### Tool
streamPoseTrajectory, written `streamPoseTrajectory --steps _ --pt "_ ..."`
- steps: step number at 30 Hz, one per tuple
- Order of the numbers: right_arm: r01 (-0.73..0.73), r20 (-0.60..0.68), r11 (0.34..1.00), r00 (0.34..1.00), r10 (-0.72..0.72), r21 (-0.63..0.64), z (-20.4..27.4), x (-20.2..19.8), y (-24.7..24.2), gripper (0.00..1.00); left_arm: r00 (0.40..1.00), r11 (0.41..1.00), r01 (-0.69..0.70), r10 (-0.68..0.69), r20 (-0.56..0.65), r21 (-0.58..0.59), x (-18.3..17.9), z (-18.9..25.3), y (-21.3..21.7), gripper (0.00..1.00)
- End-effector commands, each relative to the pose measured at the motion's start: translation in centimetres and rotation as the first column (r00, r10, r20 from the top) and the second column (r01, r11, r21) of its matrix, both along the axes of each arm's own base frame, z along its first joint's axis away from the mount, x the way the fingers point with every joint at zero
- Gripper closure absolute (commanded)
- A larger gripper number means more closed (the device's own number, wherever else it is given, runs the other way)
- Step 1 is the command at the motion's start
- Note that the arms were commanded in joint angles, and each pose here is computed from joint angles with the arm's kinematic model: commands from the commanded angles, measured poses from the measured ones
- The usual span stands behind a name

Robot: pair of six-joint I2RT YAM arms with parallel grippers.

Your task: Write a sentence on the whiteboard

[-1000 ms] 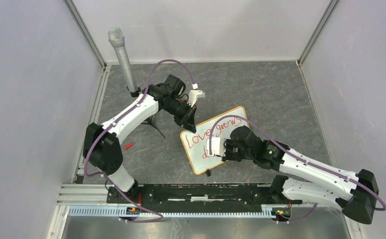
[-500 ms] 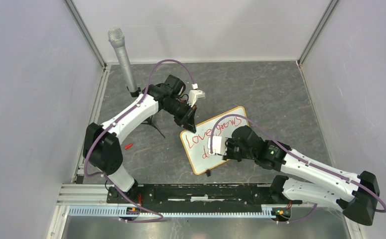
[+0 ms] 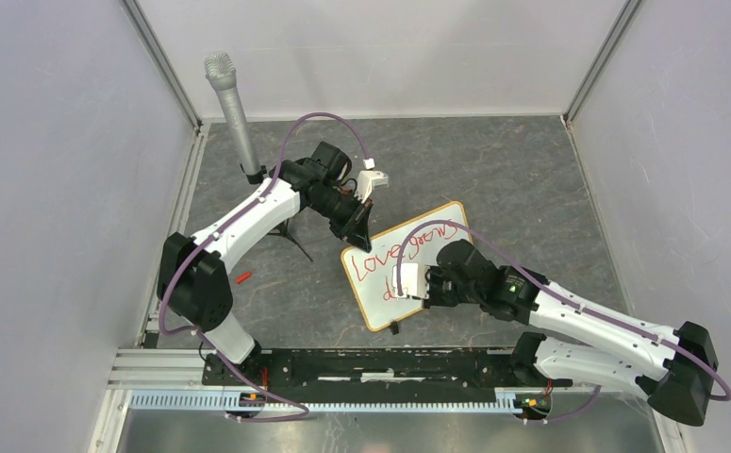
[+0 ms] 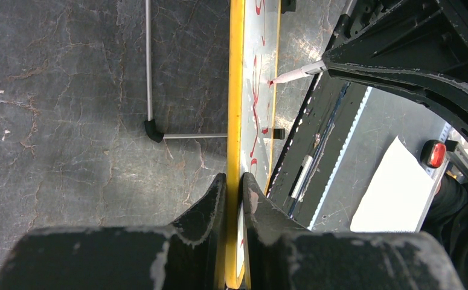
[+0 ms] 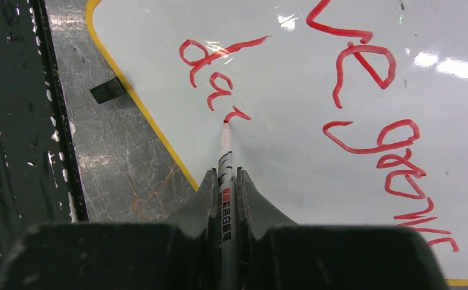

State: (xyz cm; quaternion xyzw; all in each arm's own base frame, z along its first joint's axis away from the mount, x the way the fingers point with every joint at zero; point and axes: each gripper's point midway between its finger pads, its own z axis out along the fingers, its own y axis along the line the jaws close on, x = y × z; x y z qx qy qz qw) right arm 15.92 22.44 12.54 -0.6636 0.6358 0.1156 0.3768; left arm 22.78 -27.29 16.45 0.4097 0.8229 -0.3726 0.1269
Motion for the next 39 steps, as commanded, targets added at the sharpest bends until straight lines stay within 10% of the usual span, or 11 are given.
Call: streamPoseTrajectory --steps 1,39 --pt "-0.001 0.023 1.000 1.000 0.001 -0.008 0.8 0.3 -0.3 1.00 0.999 0.999 0.047 -0.047 -0.017 0.016 -1.0 -0.7 0.2 0.97" --pt "0.019 0.052 0.996 0.998 -0.023 0.084 4.1 1.0 1.1 1.00 0.998 0.998 0.055 -0.055 -0.014 0.012 -1.1 -0.7 0.2 0.97"
